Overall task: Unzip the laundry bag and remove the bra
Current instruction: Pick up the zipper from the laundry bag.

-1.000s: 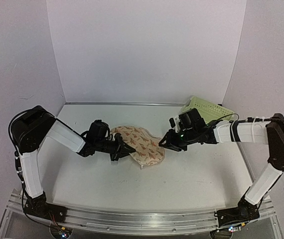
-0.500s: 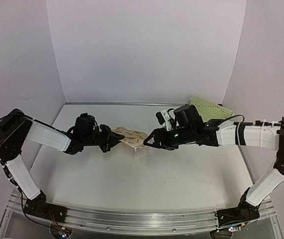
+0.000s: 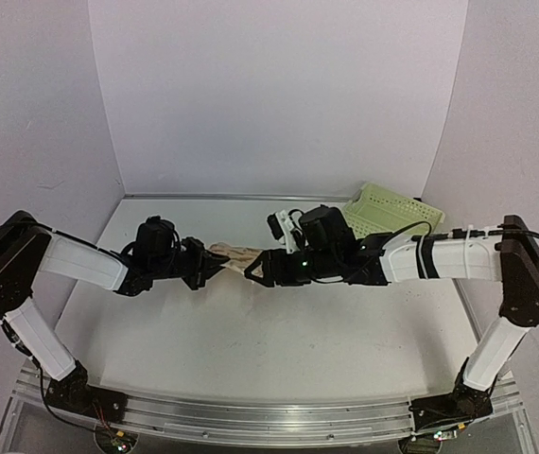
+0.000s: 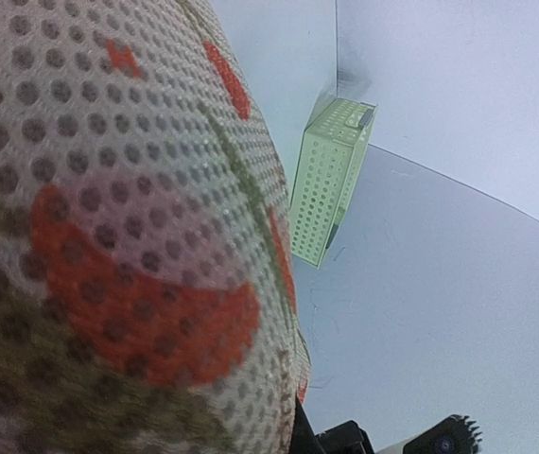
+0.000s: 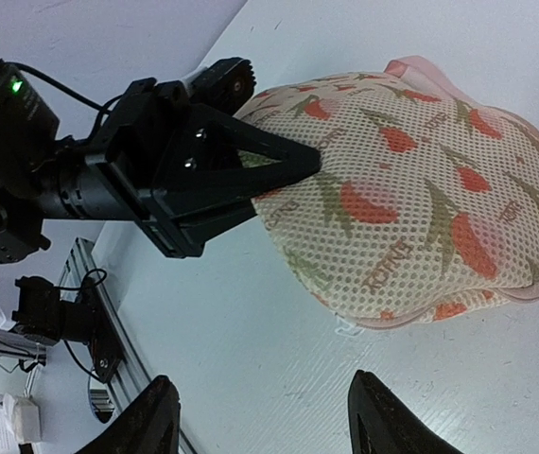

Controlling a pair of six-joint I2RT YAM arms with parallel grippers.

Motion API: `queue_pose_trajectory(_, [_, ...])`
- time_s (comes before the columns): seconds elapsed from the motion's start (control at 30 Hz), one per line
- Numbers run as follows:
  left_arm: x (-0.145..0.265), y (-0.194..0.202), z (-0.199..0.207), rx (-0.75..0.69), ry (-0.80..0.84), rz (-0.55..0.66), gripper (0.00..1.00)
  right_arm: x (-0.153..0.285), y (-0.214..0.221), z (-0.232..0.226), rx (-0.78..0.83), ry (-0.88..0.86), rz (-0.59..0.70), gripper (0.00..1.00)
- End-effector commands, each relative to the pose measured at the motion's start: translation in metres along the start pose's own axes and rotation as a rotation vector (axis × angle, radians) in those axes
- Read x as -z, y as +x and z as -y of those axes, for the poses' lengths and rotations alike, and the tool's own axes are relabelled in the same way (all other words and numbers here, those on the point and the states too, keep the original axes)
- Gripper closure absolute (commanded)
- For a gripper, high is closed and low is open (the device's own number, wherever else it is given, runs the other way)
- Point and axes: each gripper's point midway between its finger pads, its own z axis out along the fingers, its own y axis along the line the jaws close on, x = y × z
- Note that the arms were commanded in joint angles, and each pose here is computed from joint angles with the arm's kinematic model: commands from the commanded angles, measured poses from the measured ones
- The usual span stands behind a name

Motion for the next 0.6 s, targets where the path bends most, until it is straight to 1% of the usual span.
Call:
queue_pose_trajectory(0.0, [0.014,0.005,0.044,-0.041,0.135,0.008,1.00,-0.009,-0.023,-0.004,-0.005,0.041,0.112,0.38])
queue_pose_trajectory(0.23, [0.015,0.005,0.043,-0.036,0.135,0.010,1.00,-0.025,-0.010,0.005,-0.032,0.100,0.140,0.39])
queue_pose_trajectory(0.43, [0.016,0.005,0.045,-0.036,0.139,0.013,1.00,-0.039,-0.005,0.008,-0.045,0.131,0.143,0.48])
queue_pose_trajectory(0.57, [0.016,0.005,0.045,-0.038,0.140,0.010,1.00,-0.040,-0.010,0.016,-0.049,0.177,0.179,0.51])
